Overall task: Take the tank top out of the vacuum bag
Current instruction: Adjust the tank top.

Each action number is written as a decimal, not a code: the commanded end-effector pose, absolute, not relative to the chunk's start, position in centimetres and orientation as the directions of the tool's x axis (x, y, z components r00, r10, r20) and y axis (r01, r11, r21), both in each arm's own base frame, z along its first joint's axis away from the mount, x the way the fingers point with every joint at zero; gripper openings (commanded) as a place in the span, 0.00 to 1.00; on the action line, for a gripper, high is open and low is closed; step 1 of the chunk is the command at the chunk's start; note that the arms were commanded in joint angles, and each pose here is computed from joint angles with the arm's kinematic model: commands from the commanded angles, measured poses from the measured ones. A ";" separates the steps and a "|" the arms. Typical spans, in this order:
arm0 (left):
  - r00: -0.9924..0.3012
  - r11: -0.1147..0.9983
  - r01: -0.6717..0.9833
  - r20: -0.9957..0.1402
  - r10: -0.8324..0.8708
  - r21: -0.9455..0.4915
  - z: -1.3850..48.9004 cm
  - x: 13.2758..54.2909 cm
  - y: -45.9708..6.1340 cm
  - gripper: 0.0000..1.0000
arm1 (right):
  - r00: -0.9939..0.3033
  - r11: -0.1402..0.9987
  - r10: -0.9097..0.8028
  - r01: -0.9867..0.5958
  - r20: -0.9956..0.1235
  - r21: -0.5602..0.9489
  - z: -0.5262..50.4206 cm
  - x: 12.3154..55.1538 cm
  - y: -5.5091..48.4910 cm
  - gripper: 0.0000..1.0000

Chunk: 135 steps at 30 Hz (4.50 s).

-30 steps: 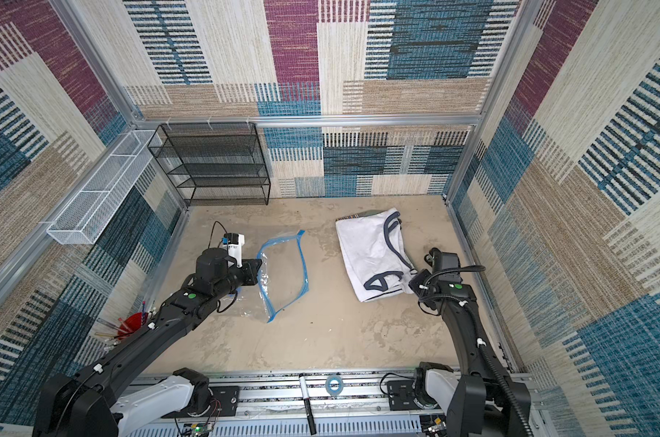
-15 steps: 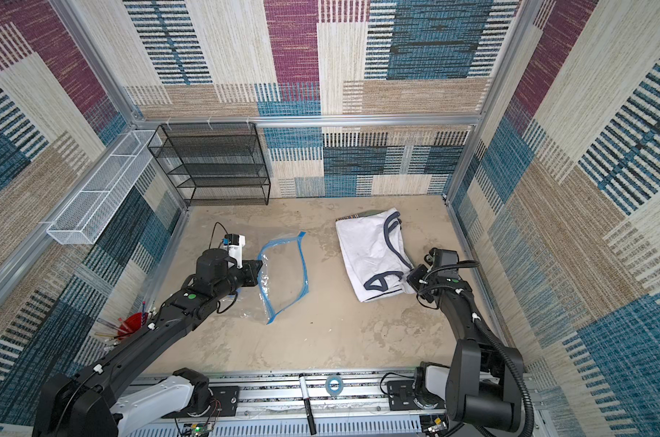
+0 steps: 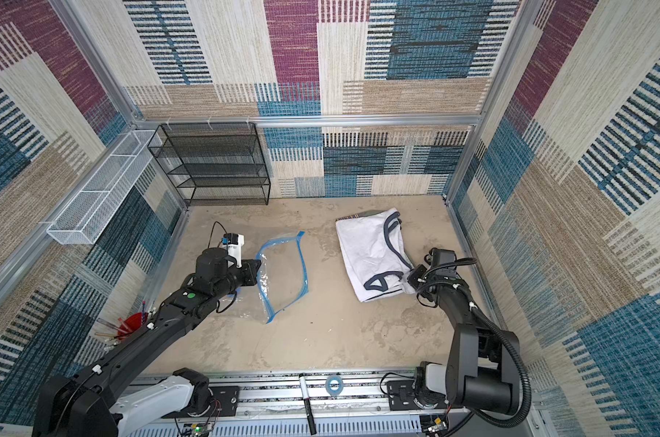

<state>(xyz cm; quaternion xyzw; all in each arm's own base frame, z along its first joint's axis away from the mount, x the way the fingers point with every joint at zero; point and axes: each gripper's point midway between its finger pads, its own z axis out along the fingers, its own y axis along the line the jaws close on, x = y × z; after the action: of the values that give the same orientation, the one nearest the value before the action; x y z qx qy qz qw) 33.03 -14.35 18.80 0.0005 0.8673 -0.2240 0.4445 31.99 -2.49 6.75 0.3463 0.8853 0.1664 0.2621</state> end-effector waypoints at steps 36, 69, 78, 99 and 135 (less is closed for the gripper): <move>-0.598 0.910 0.202 -0.781 -0.178 -0.362 19.2 32.9 -14.0 0.00 | -0.679 0.780 0.613 0.439 -0.403 0.447 5.8 33.1 -2.4 0.27; -0.578 0.908 0.210 -0.795 -0.185 -0.363 19.4 32.2 -13.7 0.00 | -0.629 0.818 0.560 0.314 -0.540 0.482 15.6 34.1 -2.0 0.00; -0.576 0.906 0.221 -0.798 -0.178 -0.362 19.5 32.5 -13.9 0.00 | -0.580 0.792 0.599 0.532 -0.552 0.301 13.4 31.6 -6.2 0.01; -0.607 0.875 0.281 -0.780 -0.155 -0.393 19.6 35.2 -16.5 0.00 | -0.685 0.759 0.491 0.034 -0.538 0.650 15.6 47.8 4.8 0.52; -0.597 0.841 0.359 -0.792 -0.126 -0.404 21.4 40.3 -19.8 0.00 | -0.801 0.653 0.302 -0.222 -0.517 0.725 14.8 49.1 16.6 0.56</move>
<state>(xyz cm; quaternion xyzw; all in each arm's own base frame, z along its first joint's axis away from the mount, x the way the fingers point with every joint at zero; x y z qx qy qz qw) 40.02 -19.75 20.98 0.0682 0.8572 -0.2701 0.4331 50.14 12.57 15.47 0.0586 0.8618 0.3506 0.3619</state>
